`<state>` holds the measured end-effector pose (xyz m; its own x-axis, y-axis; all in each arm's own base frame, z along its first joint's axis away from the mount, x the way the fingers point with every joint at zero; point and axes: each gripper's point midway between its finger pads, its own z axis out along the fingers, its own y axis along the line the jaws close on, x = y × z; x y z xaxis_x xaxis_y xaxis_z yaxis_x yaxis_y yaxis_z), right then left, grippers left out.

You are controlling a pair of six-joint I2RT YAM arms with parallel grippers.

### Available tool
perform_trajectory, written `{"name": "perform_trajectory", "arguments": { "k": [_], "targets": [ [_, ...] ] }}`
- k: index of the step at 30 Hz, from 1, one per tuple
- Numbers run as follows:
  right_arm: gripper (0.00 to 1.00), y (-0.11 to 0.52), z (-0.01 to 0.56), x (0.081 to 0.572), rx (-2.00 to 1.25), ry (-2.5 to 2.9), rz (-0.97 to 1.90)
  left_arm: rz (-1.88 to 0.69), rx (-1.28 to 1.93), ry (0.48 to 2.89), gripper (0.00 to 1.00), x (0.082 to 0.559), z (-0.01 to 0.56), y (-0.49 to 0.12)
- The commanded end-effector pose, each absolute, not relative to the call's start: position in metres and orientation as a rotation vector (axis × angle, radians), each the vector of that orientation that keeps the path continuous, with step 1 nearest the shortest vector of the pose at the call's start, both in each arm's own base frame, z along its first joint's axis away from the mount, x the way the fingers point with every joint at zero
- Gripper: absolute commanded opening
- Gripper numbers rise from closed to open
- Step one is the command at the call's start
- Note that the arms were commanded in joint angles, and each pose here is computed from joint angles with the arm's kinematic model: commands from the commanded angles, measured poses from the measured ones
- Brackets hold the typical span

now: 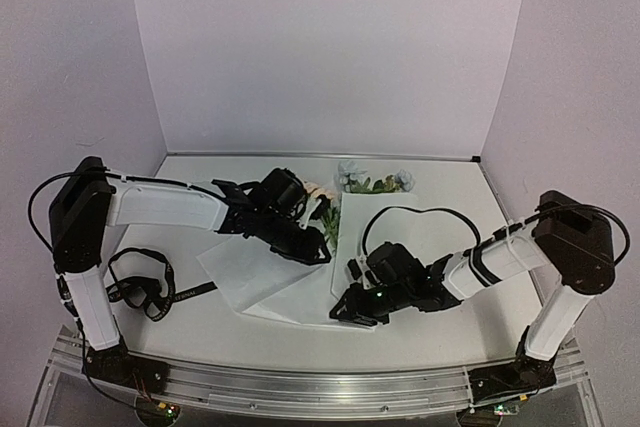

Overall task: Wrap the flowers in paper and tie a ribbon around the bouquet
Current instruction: Fold the one-fourth-folded wrapping paper at the center of the board.

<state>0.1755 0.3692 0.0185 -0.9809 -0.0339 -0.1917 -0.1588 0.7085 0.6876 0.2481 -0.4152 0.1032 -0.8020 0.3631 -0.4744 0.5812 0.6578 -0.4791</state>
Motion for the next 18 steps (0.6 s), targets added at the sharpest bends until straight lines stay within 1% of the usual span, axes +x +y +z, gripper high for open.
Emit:
{"name": "perform_trajectory", "arguments": {
  "k": [1, 9, 13, 18],
  "targets": [
    [0.24, 0.376, 0.036, 0.167, -0.131, 2.749, 1.326, -0.984, 0.828, 2.478, 0.36, 0.259, 0.111, -0.433],
    [0.24, 0.376, 0.052, 0.162, -0.118, 2.761, 1.453, -1.009, 0.880, 2.485, 0.43, 0.273, 0.094, -0.455],
    [0.24, 0.374, 0.054, 0.160, -0.113, 2.762, 1.468, -1.041, 0.869, 2.480, 0.49, 0.279, 0.092, -0.460],
    [0.24, 0.373, 0.056, 0.158, -0.109, 2.767, 1.482, -1.111, 0.870, 2.465, 0.49, 0.278, 0.092, -0.467]
  ]
}}
